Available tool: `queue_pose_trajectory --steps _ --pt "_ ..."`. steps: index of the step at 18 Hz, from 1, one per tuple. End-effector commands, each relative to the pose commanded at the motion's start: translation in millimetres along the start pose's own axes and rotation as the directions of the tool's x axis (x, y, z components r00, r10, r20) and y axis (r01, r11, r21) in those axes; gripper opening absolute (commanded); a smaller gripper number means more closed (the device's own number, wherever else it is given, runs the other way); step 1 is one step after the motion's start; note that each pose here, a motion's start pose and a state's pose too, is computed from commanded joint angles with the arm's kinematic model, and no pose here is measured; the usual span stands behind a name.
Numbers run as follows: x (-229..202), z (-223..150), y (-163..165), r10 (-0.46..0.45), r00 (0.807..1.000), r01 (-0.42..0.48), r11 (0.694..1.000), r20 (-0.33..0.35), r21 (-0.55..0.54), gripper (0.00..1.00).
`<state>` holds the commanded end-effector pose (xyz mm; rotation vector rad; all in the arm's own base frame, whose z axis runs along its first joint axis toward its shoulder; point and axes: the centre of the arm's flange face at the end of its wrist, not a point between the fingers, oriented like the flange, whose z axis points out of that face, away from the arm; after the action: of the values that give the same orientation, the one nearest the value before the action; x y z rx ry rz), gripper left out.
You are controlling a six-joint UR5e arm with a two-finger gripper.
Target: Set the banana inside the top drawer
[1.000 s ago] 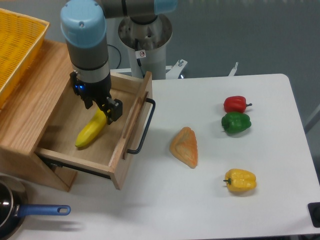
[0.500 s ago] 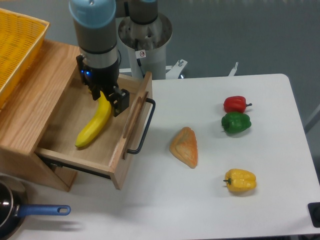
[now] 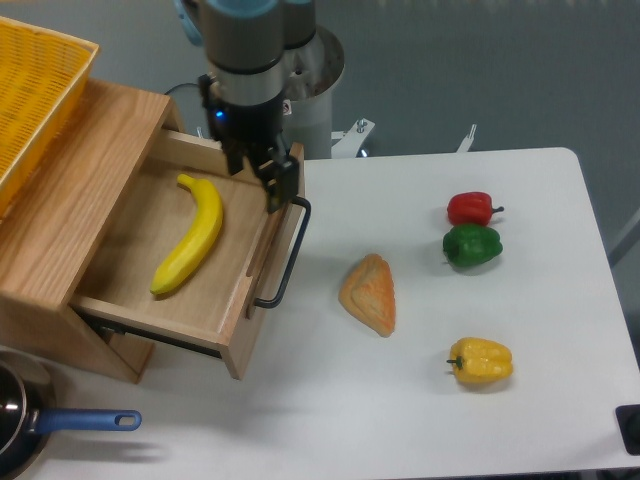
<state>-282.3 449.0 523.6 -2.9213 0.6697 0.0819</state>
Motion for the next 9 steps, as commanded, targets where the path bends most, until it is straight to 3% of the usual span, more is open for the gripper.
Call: queue_pose_trajectory --steps 6,9 --pt "-5.6 -7.2 34.9 0.052 0.999 -0.052 0.999 0.015 -0.007 0.87" --pt "-13.5 -4.1 64.9 0.107 0.994 -0.106 0.993 0.013 -0.047 1.0"
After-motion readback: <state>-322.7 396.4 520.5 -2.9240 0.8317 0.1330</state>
